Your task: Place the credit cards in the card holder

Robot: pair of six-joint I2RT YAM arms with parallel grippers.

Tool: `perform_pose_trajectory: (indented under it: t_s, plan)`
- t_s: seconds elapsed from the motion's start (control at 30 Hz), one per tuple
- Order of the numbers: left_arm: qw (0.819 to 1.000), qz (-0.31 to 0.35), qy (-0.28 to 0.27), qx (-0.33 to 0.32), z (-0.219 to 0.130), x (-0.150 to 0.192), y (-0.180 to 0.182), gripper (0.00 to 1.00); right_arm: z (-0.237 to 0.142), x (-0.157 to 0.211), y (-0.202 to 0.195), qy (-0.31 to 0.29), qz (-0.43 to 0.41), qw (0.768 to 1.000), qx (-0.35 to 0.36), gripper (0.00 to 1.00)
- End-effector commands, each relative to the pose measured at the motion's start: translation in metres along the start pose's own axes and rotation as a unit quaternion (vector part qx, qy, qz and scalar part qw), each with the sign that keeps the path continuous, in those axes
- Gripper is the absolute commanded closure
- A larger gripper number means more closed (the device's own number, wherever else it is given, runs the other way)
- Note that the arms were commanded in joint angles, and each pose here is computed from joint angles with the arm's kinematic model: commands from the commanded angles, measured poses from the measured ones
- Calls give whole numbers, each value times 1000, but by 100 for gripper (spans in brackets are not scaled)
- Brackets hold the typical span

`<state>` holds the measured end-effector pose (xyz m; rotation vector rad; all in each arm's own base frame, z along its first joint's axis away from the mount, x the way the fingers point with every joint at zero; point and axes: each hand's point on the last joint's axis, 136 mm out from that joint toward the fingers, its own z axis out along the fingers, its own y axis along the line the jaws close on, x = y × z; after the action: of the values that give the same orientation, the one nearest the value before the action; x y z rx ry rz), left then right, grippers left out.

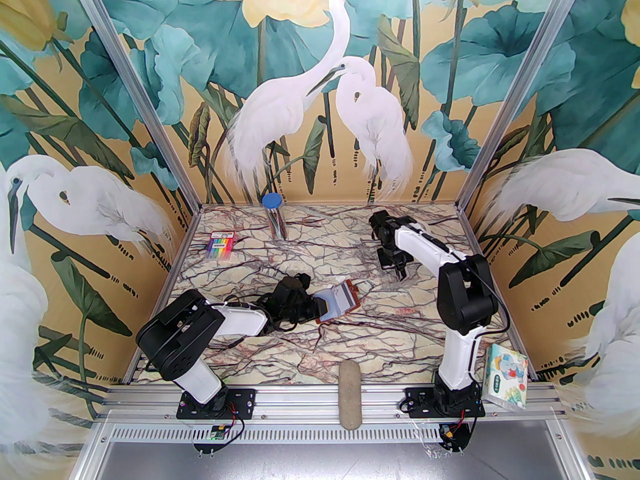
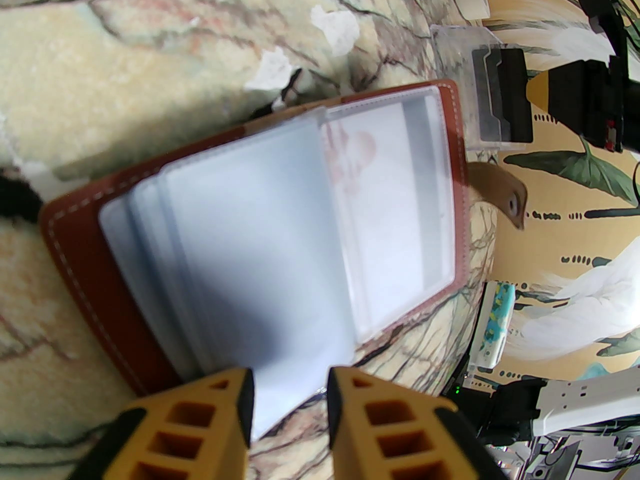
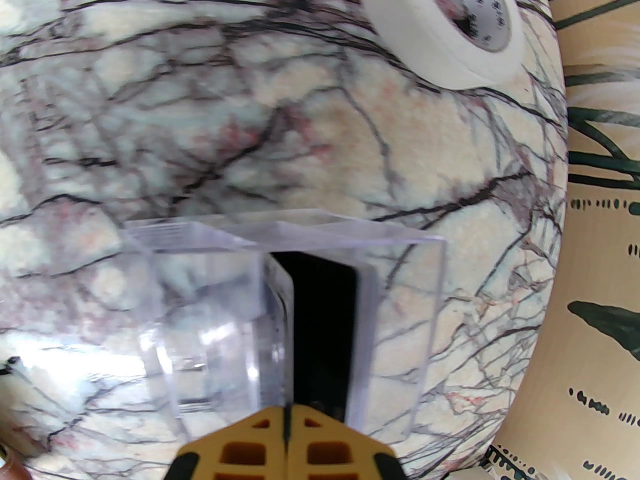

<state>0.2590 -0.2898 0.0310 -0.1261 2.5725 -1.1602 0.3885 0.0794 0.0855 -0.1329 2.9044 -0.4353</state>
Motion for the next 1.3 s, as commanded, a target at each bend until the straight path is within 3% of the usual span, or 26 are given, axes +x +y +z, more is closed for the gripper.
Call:
perform_pose_trajectory:
  t_s: [0.0,0.4,0.87,1.27]
  plan:
    - [998,-26,26,-43,6,13,28,67,4,2,14,10,-7,1000,-27,91]
    - [998,-26,27,-43,7,14,29,65,4,2,19,10,-8,999,-38,87]
    - [998,-26,27,-42,7,14,29,65,-3,-2,17,-4,-2,999,-39,73]
    - [998,-27,28,-43,7,15,29,65,-7,-7,8,-17,1,1000,-19,72]
